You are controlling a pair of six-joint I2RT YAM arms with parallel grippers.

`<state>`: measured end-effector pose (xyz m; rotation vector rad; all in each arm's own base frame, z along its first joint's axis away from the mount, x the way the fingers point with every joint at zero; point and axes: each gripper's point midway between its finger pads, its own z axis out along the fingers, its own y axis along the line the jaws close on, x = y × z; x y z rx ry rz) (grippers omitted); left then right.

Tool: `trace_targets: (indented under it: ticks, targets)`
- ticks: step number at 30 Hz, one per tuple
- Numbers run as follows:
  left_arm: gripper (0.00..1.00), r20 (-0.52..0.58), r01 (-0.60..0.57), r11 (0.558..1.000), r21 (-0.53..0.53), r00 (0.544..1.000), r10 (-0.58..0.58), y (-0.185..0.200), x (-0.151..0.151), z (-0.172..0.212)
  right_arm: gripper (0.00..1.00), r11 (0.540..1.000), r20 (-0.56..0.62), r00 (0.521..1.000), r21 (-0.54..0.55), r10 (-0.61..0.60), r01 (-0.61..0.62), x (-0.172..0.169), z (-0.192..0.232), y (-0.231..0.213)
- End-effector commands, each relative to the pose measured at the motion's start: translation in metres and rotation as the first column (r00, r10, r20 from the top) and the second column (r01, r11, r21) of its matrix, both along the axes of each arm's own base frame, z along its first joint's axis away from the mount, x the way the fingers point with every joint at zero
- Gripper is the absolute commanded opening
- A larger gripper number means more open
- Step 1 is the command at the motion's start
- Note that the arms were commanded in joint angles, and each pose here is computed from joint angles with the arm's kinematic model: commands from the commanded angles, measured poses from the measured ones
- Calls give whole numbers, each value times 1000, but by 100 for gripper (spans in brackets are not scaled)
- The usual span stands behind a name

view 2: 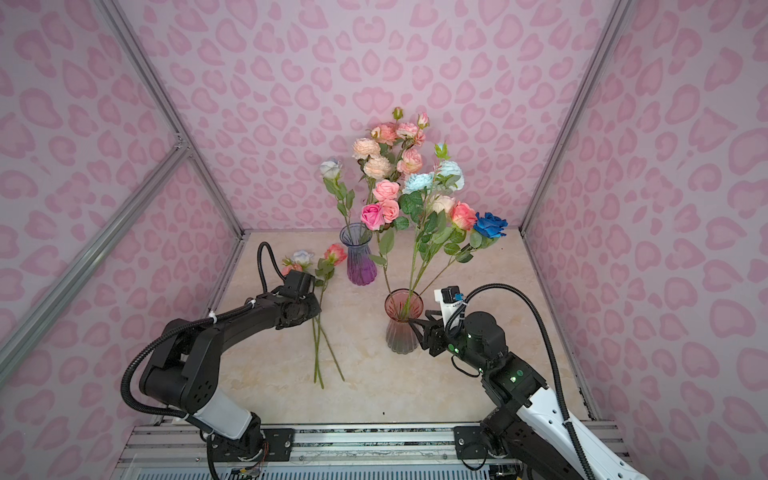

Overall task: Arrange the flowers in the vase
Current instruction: 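Grasp the large peach-pink rose stem with the left gripper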

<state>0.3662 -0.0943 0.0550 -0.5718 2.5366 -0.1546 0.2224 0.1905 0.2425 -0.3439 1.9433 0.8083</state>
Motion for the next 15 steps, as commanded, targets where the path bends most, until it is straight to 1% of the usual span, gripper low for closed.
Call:
trace_targets:
  ticks: [1,5,7,9,13,15]
  targets:
    - [29,12,1,999,52,1000,-1,12,2,6,59,1000,12,1000,2,4,-4,3,0,2]
    - [26,-23,-1,999,32,1000,2,17,15,-8,59,1000,14,1000,2,9,-9,4,1,4]
    - [26,-29,-8,1000,28,1000,9,18,18,-14,59,1000,15,1000,1,7,-7,4,1,4]
    - [25,-19,8,1000,12,1000,-7,14,24,-18,59,1000,13,1000,-1,8,-8,4,1,4]
    - [20,-5,31,999,15,1000,-31,10,36,-21,59,1000,12,1000,3,4,-4,4,0,3]
    - [16,10,32,999,14,999,-32,10,37,-17,59,1000,9,1000,4,10,-10,4,0,4]
